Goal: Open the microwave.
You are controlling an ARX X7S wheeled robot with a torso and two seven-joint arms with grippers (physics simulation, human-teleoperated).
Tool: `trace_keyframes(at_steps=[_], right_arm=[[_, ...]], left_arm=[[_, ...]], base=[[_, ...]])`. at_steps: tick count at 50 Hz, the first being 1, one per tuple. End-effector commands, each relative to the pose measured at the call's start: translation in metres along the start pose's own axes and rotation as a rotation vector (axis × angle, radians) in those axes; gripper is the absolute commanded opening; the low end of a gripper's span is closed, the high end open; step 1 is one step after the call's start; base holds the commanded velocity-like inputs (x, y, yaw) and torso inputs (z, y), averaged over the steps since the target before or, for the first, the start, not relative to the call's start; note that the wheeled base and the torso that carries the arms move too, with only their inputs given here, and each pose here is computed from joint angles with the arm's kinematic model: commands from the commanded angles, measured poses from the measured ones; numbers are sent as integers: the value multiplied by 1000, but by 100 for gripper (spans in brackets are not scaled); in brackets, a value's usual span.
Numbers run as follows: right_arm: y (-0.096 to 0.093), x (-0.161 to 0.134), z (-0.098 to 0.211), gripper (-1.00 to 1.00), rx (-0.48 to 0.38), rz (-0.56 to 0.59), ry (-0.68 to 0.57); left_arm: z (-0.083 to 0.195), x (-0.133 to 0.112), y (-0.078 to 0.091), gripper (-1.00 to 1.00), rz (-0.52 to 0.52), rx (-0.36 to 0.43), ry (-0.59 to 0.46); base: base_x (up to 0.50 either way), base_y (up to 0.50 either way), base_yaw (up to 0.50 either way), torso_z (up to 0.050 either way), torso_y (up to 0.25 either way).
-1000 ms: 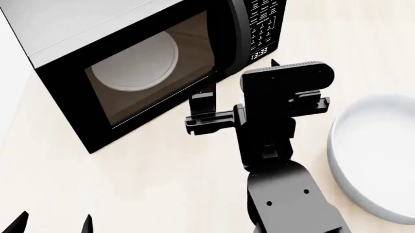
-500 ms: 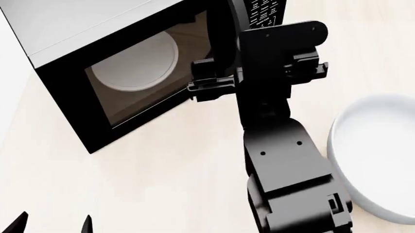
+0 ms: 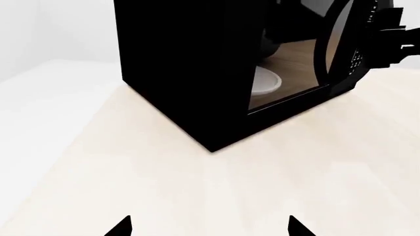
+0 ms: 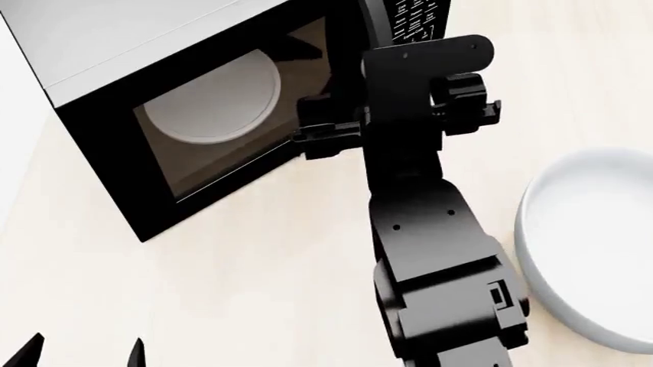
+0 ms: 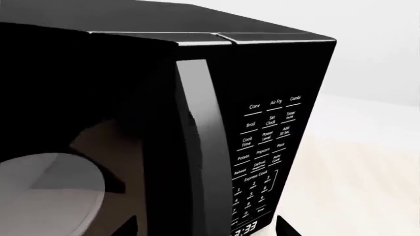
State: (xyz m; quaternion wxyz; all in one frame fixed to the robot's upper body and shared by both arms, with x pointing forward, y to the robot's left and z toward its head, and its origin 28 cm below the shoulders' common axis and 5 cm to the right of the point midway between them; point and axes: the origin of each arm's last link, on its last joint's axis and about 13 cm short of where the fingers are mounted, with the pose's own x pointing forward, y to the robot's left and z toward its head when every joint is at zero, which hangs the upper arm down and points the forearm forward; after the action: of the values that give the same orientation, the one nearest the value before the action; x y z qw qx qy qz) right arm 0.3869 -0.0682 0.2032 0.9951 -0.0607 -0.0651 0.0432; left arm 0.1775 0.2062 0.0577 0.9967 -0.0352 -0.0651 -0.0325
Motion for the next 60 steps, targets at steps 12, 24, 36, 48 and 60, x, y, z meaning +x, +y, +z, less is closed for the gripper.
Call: trace_keyframes(at_steps=[12, 24, 36, 48, 60], right_arm=[[-3, 18, -7, 100, -38, -26, 32], [1, 18, -6, -100, -41, -17, 31], [-1, 6, -5, -100, -11, 11, -4], [1, -4, -11, -100, 11, 45, -20], [3, -26, -18, -100, 29, 67, -24]], left_arm=[[-2, 2, 0, 100, -3, 0, 4], [0, 1, 0, 100, -1, -3, 0], [-1, 2, 0, 100, -3, 1, 2], [-3, 1, -1, 100, -7, 4, 5], [-2, 1, -1, 100, -7, 6, 3]], base=[[0, 0, 0, 0, 0], [0, 0, 0, 0, 0], [0, 0, 0, 0, 0], [0, 0, 0, 0, 0], [0, 0, 0, 0, 0]])
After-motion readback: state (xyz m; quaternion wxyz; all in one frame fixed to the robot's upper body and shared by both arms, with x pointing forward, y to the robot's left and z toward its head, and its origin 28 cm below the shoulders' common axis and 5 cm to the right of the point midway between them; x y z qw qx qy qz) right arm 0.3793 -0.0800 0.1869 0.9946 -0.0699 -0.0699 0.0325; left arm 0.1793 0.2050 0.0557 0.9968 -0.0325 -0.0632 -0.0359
